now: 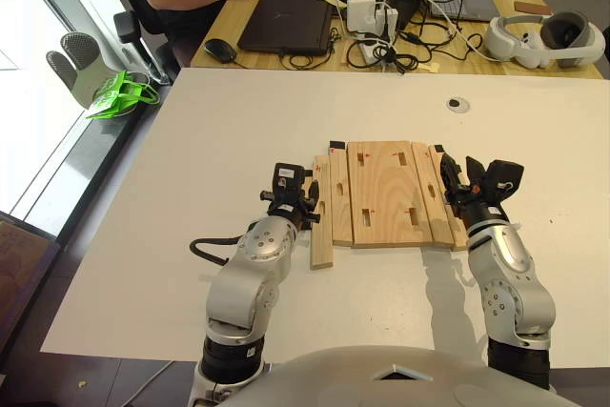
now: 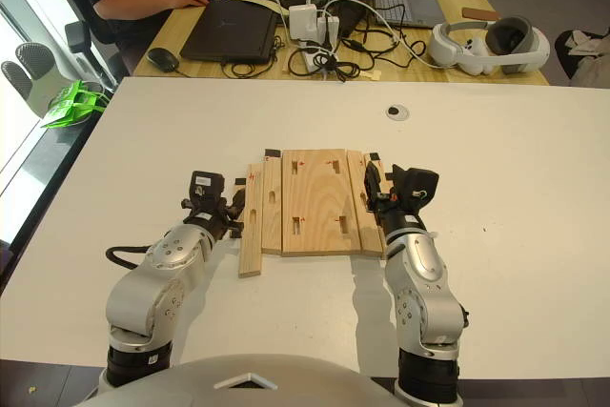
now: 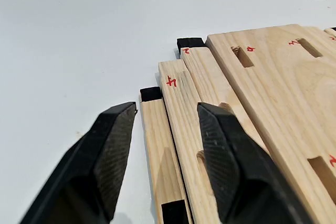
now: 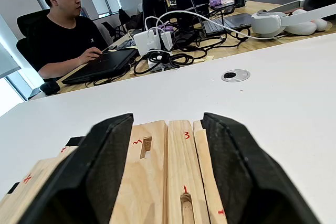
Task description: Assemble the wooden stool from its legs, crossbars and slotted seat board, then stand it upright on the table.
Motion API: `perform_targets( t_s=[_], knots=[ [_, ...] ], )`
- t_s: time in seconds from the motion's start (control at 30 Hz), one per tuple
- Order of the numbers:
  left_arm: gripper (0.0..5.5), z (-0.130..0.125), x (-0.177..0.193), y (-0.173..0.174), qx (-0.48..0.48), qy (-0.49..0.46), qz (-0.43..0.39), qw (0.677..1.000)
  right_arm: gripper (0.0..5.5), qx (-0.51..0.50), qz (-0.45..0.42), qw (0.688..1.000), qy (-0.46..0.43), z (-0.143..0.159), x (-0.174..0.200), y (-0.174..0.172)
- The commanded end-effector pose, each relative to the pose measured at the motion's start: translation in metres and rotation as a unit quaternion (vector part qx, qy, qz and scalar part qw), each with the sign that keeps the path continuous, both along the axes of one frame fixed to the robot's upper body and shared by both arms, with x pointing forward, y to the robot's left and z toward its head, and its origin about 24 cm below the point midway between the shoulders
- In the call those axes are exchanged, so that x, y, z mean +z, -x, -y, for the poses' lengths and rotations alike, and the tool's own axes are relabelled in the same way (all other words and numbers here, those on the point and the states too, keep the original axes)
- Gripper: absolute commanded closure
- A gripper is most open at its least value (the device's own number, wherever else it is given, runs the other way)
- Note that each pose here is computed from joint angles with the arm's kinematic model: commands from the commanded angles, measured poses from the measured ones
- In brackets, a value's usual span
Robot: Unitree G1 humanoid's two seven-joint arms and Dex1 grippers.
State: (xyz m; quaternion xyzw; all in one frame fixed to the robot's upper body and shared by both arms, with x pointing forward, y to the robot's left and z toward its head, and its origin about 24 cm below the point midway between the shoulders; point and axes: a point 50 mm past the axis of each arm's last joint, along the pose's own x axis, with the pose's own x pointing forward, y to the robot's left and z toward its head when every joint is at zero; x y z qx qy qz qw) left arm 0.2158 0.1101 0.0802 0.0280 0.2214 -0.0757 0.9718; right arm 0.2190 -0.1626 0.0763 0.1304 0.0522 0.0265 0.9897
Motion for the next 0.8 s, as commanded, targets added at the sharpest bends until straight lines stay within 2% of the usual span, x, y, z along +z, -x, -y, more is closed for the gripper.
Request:
perform_targets(
  t_s=[0.03,0.13,0.27,0.4,0.5,0.8],
  knots=[
    [3.32,-0.001,0.004,-0.002,0.002,-0.004,0.005,1.000,3.00,-0.001,0.001,1.000,0.001,-0.001,0.001,-0.002],
    [3.32,-0.002,0.007,-0.005,0.009,0.002,0.012,1.000,3.00,-0.002,0.002,1.000,0.000,-0.001,0.002,-0.002],
    [3.32,-0.007,0.016,-0.008,0.049,0.083,0.116,0.989,3.00,0.009,0.001,1.000,-0.011,-0.006,0.002,-0.006],
    [3.32,-0.008,0.007,-0.011,0.076,0.105,0.159,0.979,3.00,0.011,-0.006,0.999,-0.032,-0.007,-0.001,-0.005],
    [3.32,-0.012,-0.002,-0.016,0.101,0.133,0.155,0.974,3.00,0.006,-0.012,0.999,-0.051,-0.005,-0.003,-0.003],
    [3.32,-0.006,-0.005,-0.021,0.089,0.133,0.161,0.974,3.00,0.007,-0.019,0.998,-0.063,-0.003,-0.003,-0.001]
  ],
)
